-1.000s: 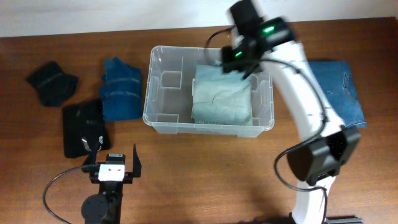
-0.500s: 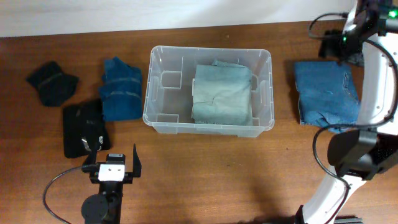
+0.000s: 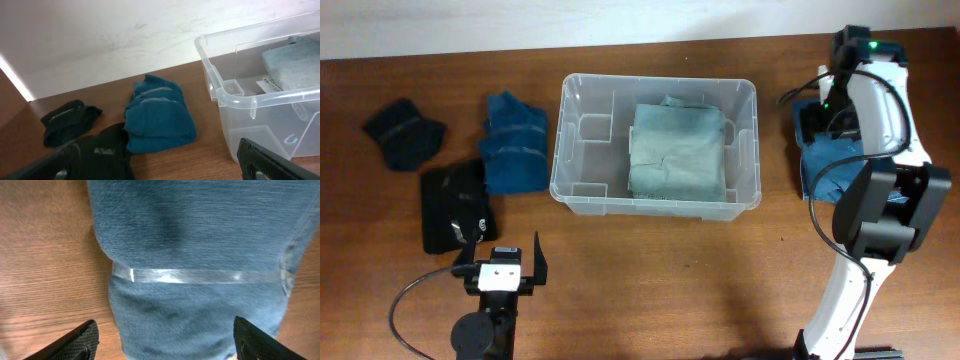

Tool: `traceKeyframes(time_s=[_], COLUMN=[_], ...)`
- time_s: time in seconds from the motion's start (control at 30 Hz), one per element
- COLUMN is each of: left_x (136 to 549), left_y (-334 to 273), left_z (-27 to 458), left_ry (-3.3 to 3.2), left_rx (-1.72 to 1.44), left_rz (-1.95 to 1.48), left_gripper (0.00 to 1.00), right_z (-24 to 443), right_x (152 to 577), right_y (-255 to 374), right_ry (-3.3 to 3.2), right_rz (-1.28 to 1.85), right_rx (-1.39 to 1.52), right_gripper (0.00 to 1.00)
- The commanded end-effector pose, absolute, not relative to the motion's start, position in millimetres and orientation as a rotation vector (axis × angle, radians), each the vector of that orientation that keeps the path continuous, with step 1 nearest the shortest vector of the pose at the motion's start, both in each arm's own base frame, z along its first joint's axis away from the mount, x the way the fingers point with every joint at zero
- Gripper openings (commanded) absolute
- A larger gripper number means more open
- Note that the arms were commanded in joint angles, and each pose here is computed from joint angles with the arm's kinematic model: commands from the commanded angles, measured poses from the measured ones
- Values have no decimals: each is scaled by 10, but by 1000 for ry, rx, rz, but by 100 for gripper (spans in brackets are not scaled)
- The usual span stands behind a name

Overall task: Pack container
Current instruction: 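Move right gripper back and grasp the dark-blue jeans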

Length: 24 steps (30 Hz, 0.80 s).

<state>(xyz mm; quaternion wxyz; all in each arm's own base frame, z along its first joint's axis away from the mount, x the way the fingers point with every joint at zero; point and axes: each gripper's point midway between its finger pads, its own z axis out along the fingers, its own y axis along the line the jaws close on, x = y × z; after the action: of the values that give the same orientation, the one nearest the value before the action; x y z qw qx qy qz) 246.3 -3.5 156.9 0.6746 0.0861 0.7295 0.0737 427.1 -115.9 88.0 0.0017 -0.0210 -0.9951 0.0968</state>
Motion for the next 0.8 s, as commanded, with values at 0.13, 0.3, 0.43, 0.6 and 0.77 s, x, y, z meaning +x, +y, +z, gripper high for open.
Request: traceKeyframes(time_s=[0.13, 0.3, 0.43, 0.6, 0.77], left_x=[2459, 2459, 2459, 2459, 2459], left_y=[-27, -27, -27, -27, -27], left_z=[1561, 1561, 1561, 1561, 1561], left_ry=[1642, 1642, 1642, 1642, 1642], left_rx=[199, 199, 199, 199, 199], left_rz=[174, 174, 174, 174, 174], left_gripper=[99, 99, 99, 99, 99], right_z=[599, 393, 239, 138, 155], right_x=[4273, 4253, 4208, 4158, 4113], right_y=[-1018, -971, -1004, -1159, -1427], right_ry=[-3086, -3082, -3069, -3043, -3021], right_rz=[339, 338, 362, 462, 577], right_rx=[44, 60, 49, 5, -106], right_gripper=[79, 79, 79, 75, 56])
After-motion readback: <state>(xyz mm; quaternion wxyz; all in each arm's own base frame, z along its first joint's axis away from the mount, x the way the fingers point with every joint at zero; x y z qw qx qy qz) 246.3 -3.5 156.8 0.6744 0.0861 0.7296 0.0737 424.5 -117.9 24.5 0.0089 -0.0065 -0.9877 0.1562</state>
